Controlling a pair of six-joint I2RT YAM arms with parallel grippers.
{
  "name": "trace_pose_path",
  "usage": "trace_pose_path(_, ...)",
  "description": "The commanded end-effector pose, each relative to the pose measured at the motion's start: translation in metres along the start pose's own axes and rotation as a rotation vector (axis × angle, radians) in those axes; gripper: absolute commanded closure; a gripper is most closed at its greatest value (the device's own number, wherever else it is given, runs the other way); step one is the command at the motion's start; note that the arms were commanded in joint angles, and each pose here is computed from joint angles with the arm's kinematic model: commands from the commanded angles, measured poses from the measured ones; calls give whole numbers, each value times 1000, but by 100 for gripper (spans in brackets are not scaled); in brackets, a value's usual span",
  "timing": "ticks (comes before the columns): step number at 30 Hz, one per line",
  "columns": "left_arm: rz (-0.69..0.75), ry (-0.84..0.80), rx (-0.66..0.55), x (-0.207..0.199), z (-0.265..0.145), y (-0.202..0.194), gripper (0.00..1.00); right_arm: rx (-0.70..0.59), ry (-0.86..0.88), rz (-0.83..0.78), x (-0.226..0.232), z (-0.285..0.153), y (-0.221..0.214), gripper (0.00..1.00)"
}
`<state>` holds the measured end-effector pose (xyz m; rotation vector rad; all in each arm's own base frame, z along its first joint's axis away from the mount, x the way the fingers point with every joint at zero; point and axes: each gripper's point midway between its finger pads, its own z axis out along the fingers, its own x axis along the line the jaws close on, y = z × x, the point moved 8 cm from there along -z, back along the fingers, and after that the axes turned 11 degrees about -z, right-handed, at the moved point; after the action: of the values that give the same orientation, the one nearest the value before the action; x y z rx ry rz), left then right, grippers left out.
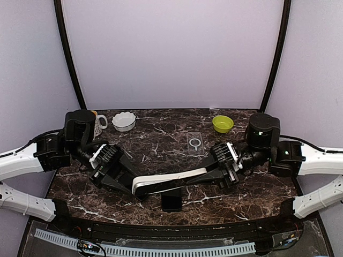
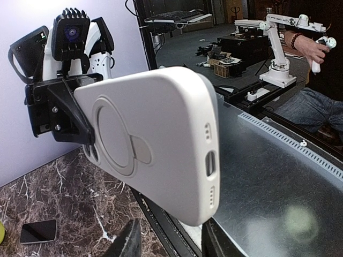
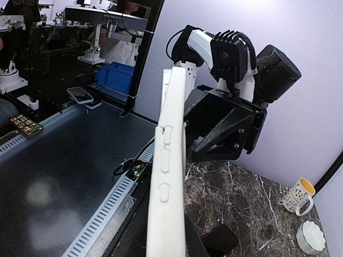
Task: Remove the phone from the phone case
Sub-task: Remove the phone from the phone case.
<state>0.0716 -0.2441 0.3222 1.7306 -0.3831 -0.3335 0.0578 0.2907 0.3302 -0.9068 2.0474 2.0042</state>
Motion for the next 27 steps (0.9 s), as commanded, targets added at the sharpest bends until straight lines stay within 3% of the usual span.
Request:
trace_pose_path(1,33,-3,-1,2,-1,9,60,-105,0,-81,-12,-2,27,100)
trace_pose_path(11,11,33,28,4,-1,4,60,-78,61,-51,-5,2,17,100)
trace_pose_path(17,35,80,95,4,-3,-10,40,-68,1,-83,-6,-8,25,100)
trace_pose_path(22,34,81,159,2,-5,-16,39,-31,-11,-94,-6,-13,25,100)
trace_pose_path(27,14,35,132,-1,-4,-9,42,1,-30,-106,-8,-11,18,100)
